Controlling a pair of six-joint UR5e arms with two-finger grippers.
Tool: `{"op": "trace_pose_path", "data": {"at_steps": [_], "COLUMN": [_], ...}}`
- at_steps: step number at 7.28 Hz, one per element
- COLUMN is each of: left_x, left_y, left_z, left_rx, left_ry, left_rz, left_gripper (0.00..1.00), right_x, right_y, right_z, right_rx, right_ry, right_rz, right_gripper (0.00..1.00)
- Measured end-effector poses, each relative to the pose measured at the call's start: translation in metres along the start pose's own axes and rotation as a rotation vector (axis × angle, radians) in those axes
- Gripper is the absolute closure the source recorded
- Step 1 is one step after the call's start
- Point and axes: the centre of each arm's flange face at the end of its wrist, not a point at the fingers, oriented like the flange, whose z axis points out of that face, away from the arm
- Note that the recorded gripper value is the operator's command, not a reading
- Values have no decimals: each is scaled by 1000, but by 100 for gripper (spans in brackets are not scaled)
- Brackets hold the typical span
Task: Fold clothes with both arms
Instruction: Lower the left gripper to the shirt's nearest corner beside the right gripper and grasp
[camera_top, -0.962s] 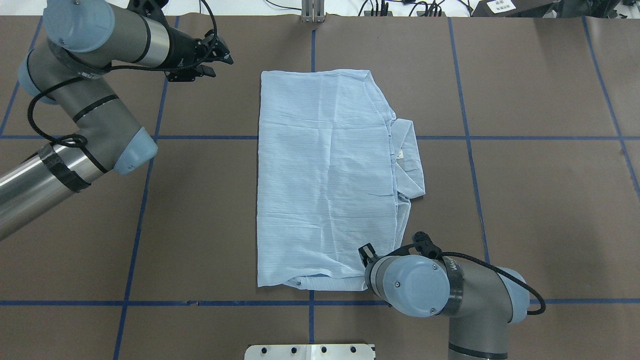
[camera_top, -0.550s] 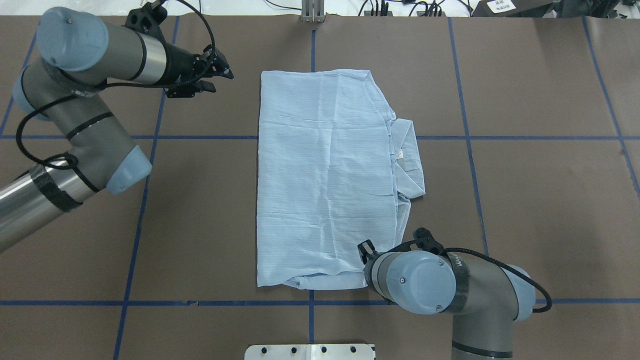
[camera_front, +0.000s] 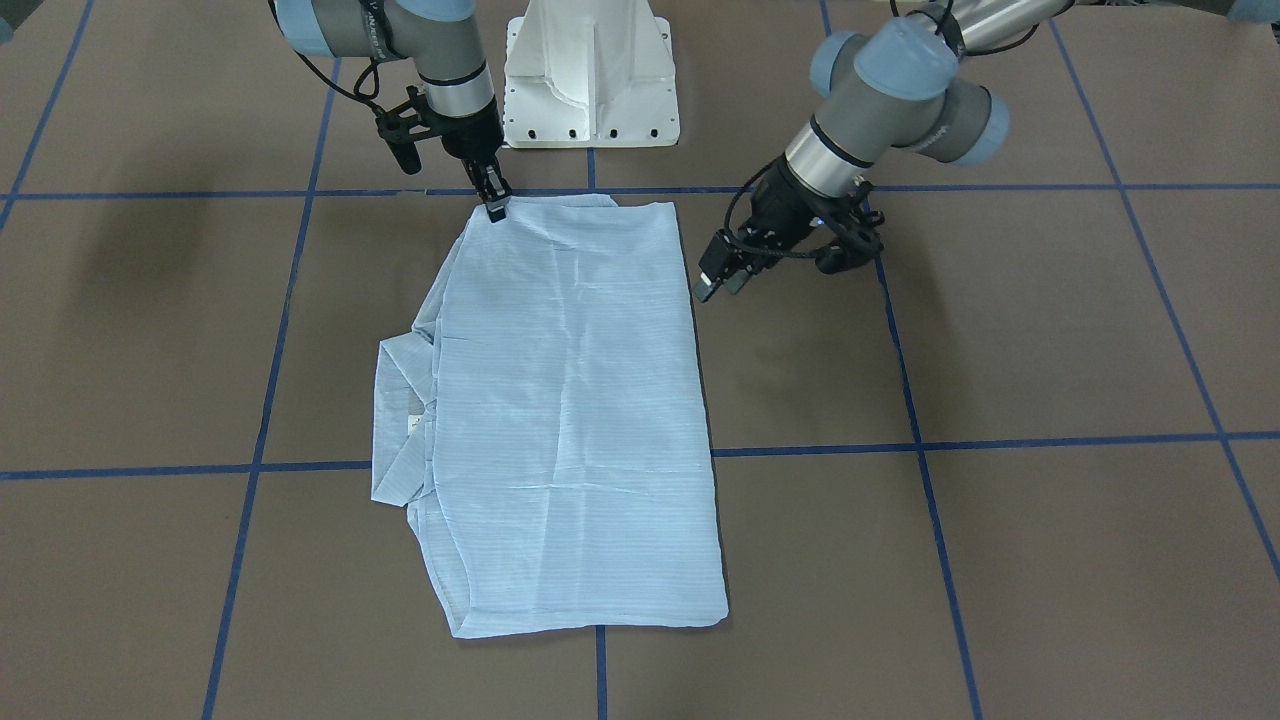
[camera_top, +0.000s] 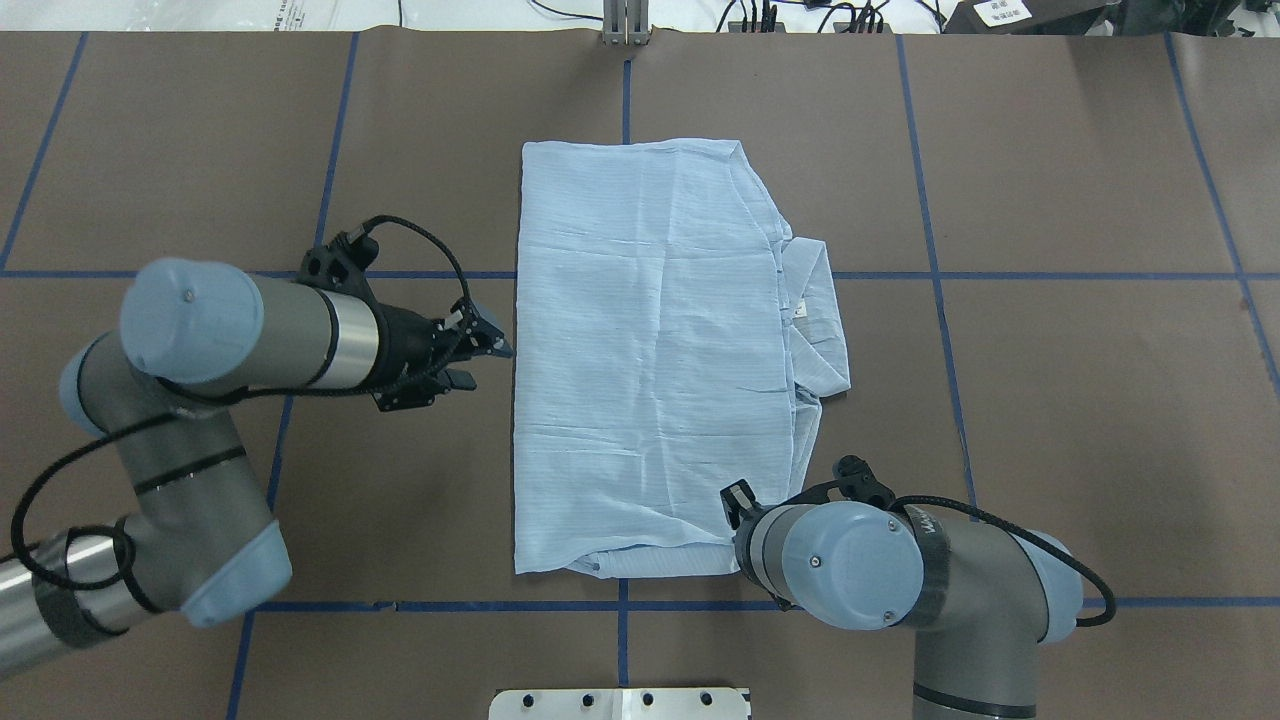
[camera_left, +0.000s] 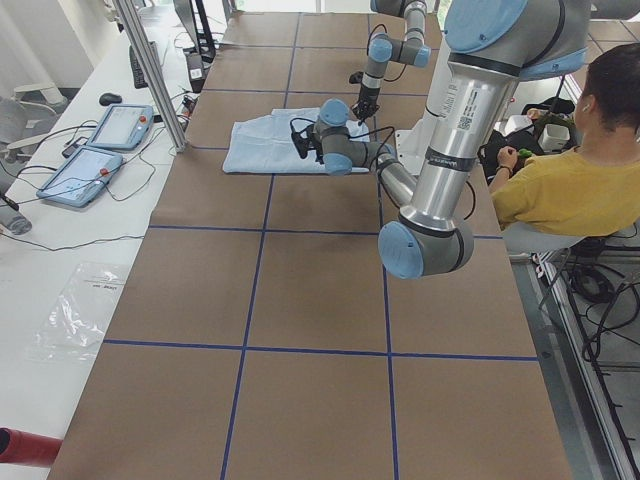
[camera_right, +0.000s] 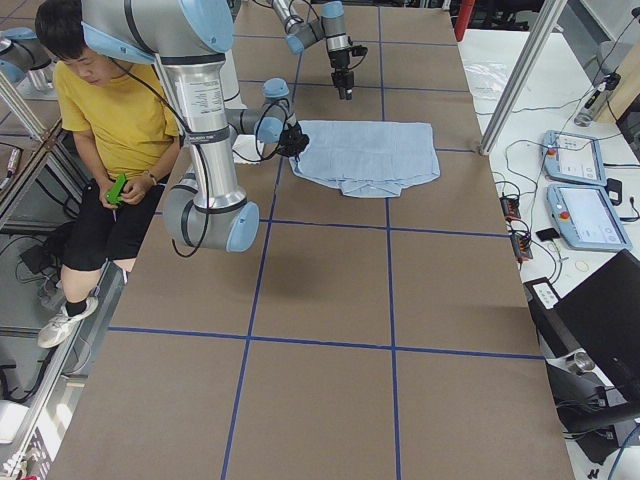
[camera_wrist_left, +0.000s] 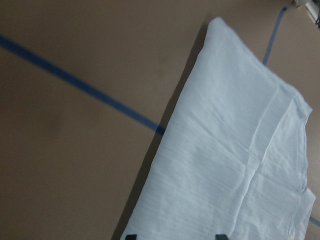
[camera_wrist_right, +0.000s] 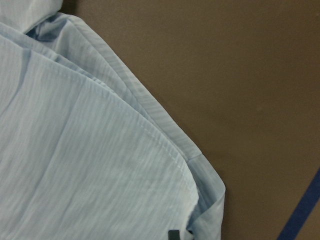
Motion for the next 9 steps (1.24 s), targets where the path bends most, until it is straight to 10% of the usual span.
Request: {"op": "trace_pose_path", "data": {"at_steps": [4,9], "left_x": [-51,-63], "left_y": [123,141], "left_z": [41,54], "left_rx": [-5,-3], "left_ry": [-141,-168], "left_rz": [-40,-45], "left_gripper": [39,44], "right_x": [3,2], "right_y": [1,2], "right_z": [2,0], "right_rx": [-10,-17], "right_ry": [20,19], "right_rz": [-15,-17], "right_gripper": [100,100]}}
